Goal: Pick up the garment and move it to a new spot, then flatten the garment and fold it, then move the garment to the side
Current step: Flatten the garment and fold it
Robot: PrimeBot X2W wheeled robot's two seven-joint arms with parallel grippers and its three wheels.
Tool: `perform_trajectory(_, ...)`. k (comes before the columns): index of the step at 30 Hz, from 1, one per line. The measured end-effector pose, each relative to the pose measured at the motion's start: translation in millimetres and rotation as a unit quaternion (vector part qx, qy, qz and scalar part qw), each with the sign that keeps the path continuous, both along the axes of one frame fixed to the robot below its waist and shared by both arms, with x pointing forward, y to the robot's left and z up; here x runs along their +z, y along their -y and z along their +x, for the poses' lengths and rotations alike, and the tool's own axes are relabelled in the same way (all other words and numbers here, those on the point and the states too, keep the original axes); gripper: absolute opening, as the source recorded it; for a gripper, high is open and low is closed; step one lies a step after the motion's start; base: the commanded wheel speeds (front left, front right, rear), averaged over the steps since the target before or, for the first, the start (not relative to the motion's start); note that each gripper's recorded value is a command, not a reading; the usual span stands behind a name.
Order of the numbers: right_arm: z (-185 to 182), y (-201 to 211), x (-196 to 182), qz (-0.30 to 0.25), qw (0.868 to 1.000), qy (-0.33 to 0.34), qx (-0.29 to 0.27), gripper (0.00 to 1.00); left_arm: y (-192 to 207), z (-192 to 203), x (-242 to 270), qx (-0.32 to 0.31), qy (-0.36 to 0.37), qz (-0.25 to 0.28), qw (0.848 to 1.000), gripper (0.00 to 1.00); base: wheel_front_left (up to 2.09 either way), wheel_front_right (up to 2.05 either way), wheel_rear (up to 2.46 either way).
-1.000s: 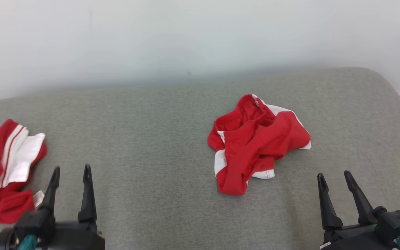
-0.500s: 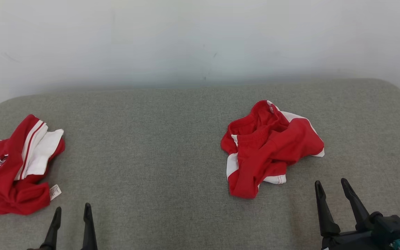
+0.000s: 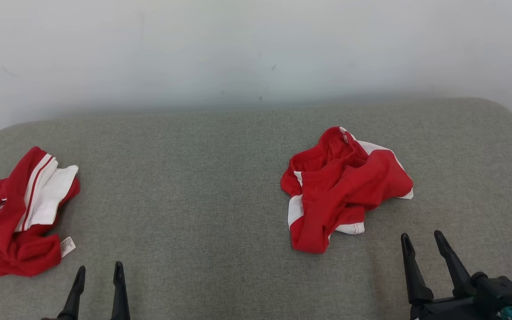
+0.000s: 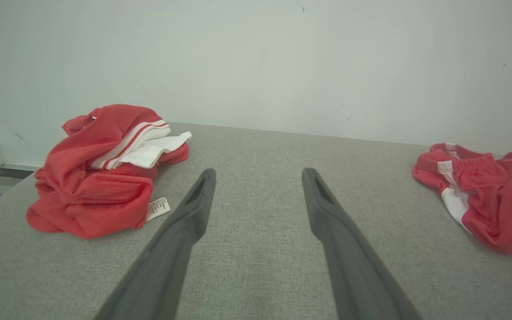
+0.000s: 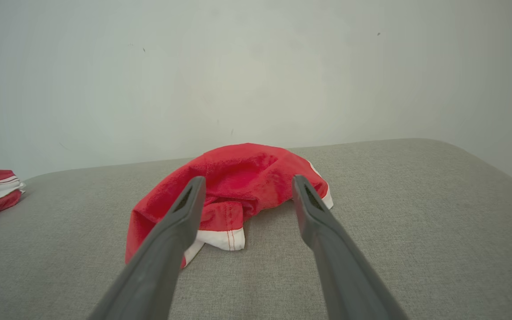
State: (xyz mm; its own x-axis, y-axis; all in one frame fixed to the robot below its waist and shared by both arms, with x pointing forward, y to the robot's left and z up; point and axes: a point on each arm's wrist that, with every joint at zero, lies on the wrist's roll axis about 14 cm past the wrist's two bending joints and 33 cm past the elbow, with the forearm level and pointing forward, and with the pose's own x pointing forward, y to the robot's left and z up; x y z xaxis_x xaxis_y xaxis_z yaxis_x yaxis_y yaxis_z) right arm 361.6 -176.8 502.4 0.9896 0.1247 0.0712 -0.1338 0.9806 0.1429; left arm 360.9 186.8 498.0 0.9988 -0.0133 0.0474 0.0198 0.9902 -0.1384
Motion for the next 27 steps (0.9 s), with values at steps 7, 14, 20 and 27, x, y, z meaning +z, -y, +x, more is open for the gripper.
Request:
perform_trajectory(7,3,1,1,0.003,1.000,0.001,-0.002,1.00,4,7,-2,-0.009,-0.003,0.000,1.000,1.00,0.00,0.00,0.00)
perform_trajectory(14,4,15,-1,0.014,1.000,-0.004,-0.028,1.00,33,67,48,-0.084,0.059,0.032,0.994,1.00,0.00,0.00,0.00)
perform_trajectory(20,3,36,-3,0.025,0.997,-0.007,-0.069,1.00,90,129,93,-0.190,0.087,0.076,0.975,1.00,0.00,0.00,0.00)
perform_trajectory(27,-2,57,-8,0.033,0.993,-0.015,-0.110,1.00,164,167,94,-0.293,0.055,0.105,0.949,1.00,0.00,0.00,0.00)
